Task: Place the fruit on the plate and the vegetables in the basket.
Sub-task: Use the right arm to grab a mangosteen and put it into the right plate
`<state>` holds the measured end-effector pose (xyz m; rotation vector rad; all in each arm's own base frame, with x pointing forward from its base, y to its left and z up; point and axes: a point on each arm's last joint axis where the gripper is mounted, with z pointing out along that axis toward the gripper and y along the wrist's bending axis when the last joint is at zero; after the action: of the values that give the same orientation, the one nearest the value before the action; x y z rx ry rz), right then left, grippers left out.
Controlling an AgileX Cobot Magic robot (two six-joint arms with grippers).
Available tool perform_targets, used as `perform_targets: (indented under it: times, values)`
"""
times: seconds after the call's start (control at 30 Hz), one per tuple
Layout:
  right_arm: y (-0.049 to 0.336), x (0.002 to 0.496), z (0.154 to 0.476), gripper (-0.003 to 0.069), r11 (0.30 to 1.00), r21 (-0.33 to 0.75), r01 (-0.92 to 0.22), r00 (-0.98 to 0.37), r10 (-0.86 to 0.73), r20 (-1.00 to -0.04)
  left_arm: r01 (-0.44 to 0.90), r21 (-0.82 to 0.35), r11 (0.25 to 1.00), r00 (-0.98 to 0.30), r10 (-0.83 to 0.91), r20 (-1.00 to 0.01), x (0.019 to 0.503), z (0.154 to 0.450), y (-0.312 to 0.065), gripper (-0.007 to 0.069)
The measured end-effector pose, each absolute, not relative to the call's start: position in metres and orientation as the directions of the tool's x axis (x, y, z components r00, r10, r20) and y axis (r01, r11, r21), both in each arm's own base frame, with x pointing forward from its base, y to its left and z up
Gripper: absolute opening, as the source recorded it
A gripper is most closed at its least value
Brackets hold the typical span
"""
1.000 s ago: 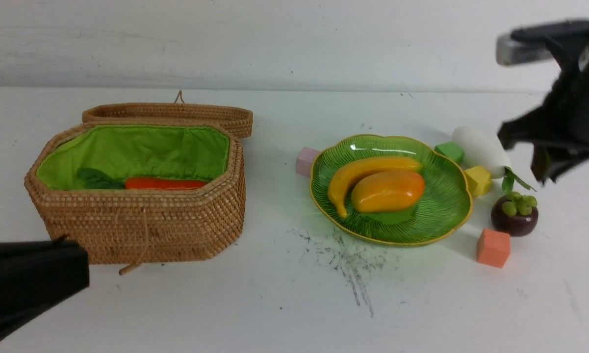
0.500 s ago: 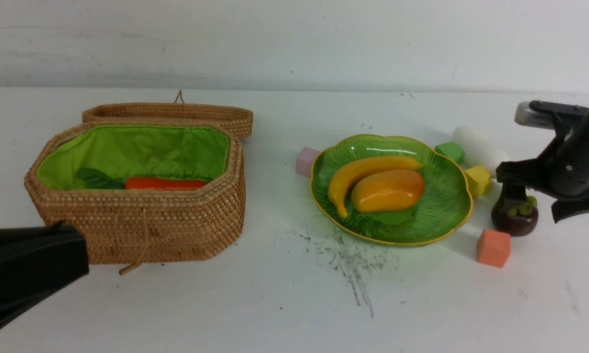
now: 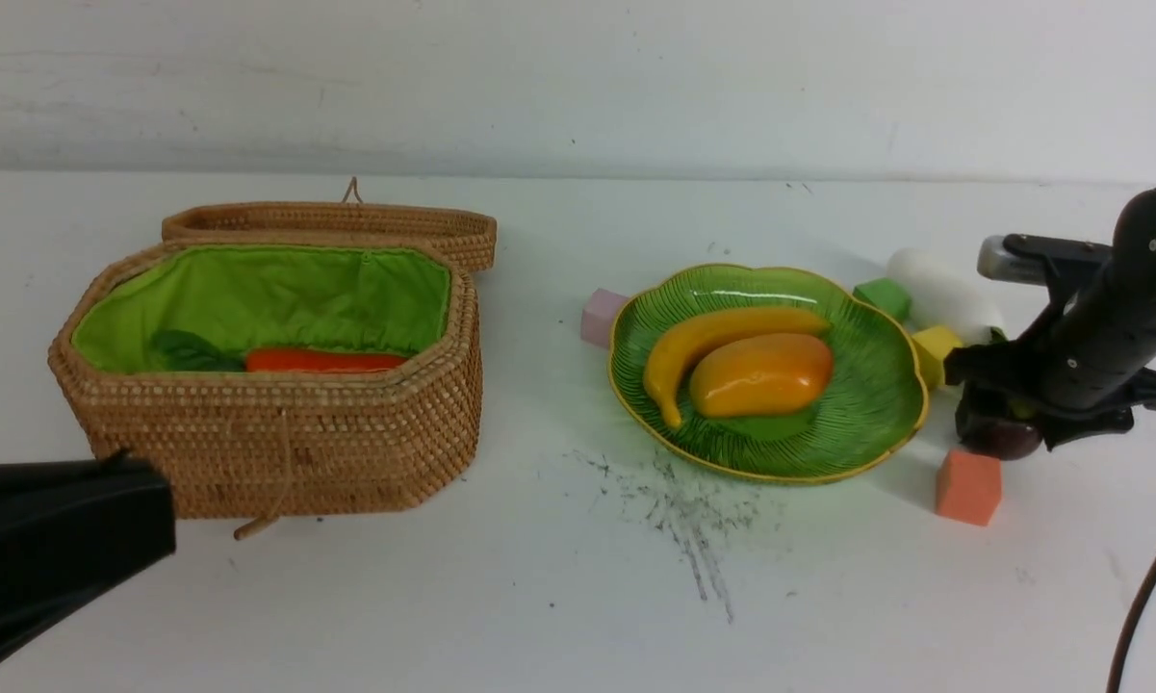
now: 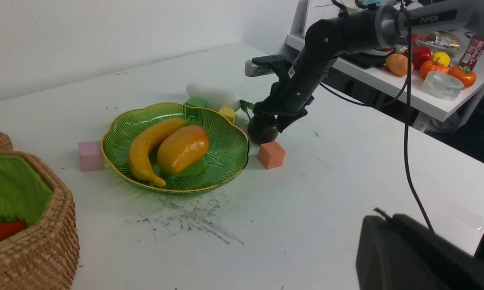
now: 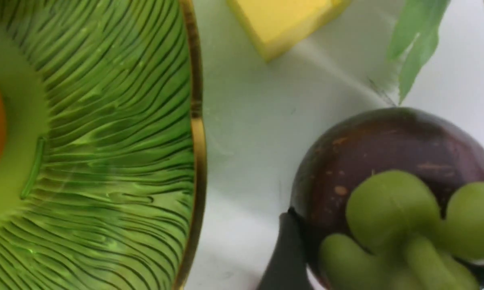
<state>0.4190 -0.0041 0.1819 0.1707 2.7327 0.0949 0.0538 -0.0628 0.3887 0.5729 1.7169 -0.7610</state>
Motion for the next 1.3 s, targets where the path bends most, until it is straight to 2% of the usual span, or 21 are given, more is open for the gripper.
perform_targets:
  times: [0.23,0.37,0.43,0.57,0.7,0.87,1.03,1.1,1.23,1.3]
  values:
    - [-0.004,0.406,0.195,0.0549,0.994,0.076,0.078,-0.943,0.098,-0.317,0.712,-0.199,0.673,-0.277,0.009,-0.961,0.053,0.387,-0.063,-0.001]
    - [-0.003,0.398,0.222,0.0549,0.994,0.083,0.074,-0.93,0.098,-0.354,0.712,-0.199,0.673,-0.278,0.009,-0.961,0.053,0.387,-0.063,-0.001]
    - [0.005,0.388,0.248,0.0549,0.991,0.12,0.063,-0.915,0.105,-0.39,0.712,-0.199,0.673,-0.278,0.009,-0.961,0.053,0.387,-0.063,-0.0007]
    - [0.038,0.379,0.273,0.0549,0.979,0.199,-0.044,-0.893,0.051,-0.448,0.711,-0.191,0.677,-0.272,0.015,-0.962,0.054,0.387,-0.063,-0.0005]
    - [0.074,0.382,0.269,0.0549,0.96,0.222,-0.17,-0.87,-0.04,-0.492,0.707,-0.173,0.685,-0.259,0.023,-0.966,0.054,0.387,-0.062,-0.0001]
    - [0.087,0.391,0.251,0.0553,0.958,0.216,-0.191,-0.865,-0.06,-0.499,0.701,-0.149,0.697,-0.22,0.012,-0.975,0.056,0.39,-0.061,0.0008]
    - [0.087,0.393,0.247,0.0669,0.958,0.218,-0.188,-0.868,-0.058,-0.493,0.7,-0.148,0.698,-0.214,0.008,-0.977,0.057,0.391,-0.061,0.0025]
    - [0.087,0.392,0.247,0.0677,0.957,0.219,-0.189,-0.873,-0.061,-0.485,0.7,-0.148,0.698,-0.214,0.008,-0.977,0.057,0.391,-0.061,0.0031]
    - [0.087,0.388,0.255,0.065,0.956,0.21,-0.205,-0.88,-0.086,-0.467,0.7,-0.147,0.699,-0.214,0.008,-0.977,0.057,0.39,-0.061,0.0041]
    - [0.084,0.386,0.274,0.0575,0.96,0.169,-0.222,-0.864,-0.113,-0.491,0.699,-0.144,0.7,-0.211,0.01,-0.977,0.057,0.391,-0.061,0.0048]
